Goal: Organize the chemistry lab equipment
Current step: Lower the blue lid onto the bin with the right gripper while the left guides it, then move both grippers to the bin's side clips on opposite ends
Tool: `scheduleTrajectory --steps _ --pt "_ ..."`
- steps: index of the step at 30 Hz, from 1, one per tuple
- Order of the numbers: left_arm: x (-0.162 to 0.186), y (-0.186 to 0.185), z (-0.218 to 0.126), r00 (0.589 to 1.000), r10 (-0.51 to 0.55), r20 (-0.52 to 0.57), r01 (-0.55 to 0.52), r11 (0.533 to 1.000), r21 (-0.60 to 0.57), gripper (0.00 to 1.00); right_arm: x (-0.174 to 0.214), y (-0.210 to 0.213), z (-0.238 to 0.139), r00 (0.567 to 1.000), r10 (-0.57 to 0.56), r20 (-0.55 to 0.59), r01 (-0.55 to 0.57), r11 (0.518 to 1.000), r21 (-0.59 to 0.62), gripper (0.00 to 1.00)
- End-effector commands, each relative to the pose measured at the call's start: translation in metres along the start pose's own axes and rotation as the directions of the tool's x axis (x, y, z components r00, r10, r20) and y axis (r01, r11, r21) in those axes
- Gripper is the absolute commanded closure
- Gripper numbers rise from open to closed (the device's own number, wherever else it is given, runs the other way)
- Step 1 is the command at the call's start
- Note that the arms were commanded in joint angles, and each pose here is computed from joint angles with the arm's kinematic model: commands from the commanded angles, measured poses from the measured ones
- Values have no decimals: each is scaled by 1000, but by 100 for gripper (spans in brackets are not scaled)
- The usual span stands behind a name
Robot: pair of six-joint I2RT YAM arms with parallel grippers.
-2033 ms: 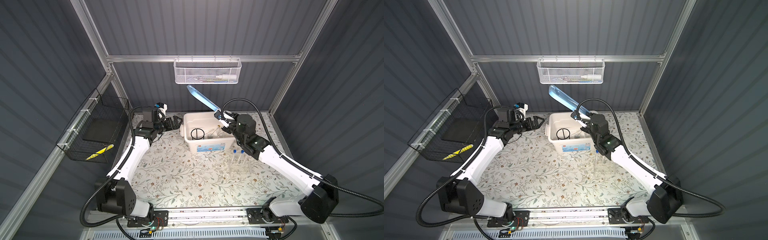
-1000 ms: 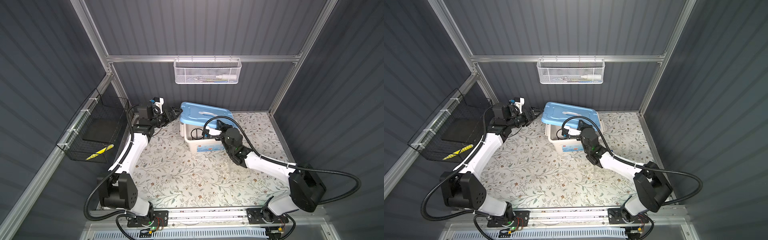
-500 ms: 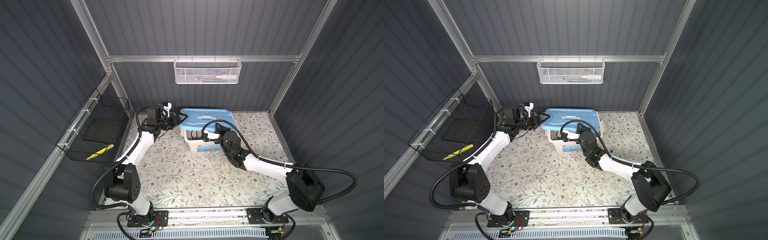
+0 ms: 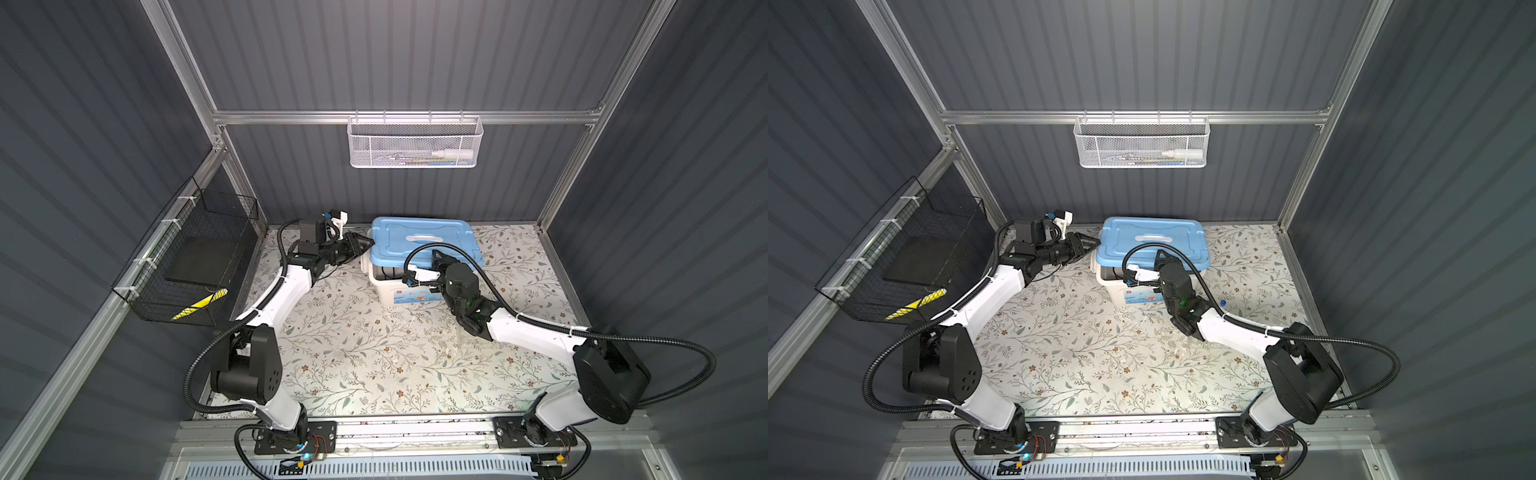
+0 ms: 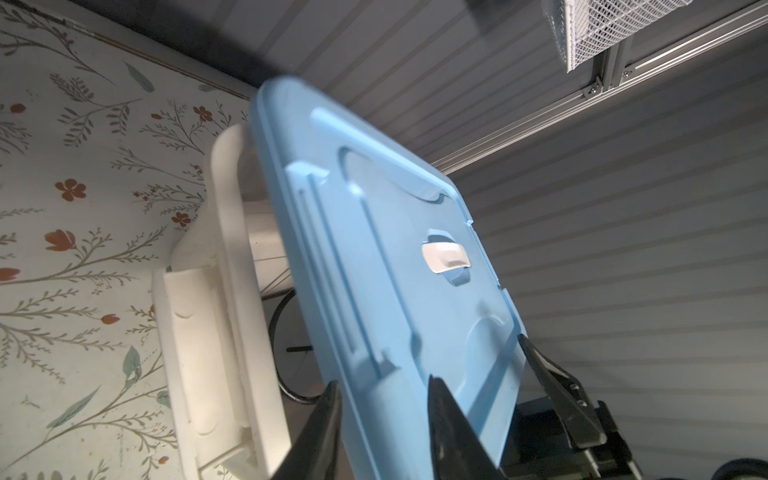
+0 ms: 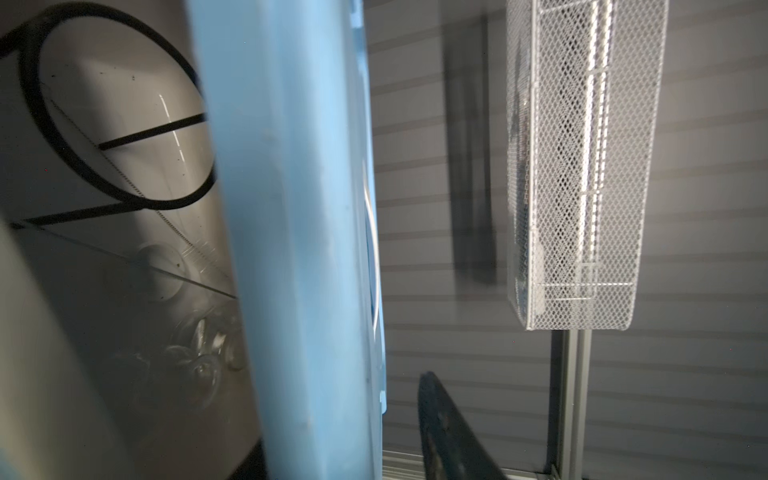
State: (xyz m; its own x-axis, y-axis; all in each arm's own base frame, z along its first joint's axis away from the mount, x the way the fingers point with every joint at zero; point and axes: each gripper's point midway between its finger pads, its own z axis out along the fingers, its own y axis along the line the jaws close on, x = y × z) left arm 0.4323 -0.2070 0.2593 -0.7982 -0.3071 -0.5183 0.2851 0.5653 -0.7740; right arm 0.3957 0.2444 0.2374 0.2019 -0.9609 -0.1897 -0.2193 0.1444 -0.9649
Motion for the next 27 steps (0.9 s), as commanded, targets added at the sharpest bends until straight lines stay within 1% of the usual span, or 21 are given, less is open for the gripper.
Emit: scheduleTrajectory --steps 1,5,12,15,19,20,21,23,25,27 --pt "6 4 8 1000 14 -18 -14 1000 9 67 -5 -4 -9 998 63 25 -62 998 -33 54" --pt "9 7 9 1000 12 -23 -11 1000 3 71 -4 0 -16 994 107 24 -104 990 -90 47" --pt "13 13 10 1000 10 -29 -11 1000 -15 72 -4 8 -21 989 146 17 -142 979 -145 42" --pt "15 16 8 999 16 -30 -17 999 -35 72 -7 4 -27 980 199 28 -191 967 -169 38" --pt "15 16 6 999 30 -27 -31 998 -54 72 -13 -3 -36 967 248 53 -235 955 -182 34" --pt "15 19 5 999 31 -29 -33 997 -64 72 -15 -7 -38 961 270 57 -255 949 -185 31" --pt "15 19 5 999 35 -27 -37 997 -71 72 -17 -12 -41 951 303 60 -288 940 -184 28" --pt "15 22 4 999 40 -29 -43 995 -88 70 -14 -23 -43 922 384 50 -370 912 -178 25" --pt "15 25 3 999 45 -28 -48 993 -109 68 -9 -33 -43 880 473 29 -460 867 -190 24" --pt "16 28 2 998 56 -33 -60 990 -129 66 -1 -42 -44 827 562 17 -548 813 -196 21"
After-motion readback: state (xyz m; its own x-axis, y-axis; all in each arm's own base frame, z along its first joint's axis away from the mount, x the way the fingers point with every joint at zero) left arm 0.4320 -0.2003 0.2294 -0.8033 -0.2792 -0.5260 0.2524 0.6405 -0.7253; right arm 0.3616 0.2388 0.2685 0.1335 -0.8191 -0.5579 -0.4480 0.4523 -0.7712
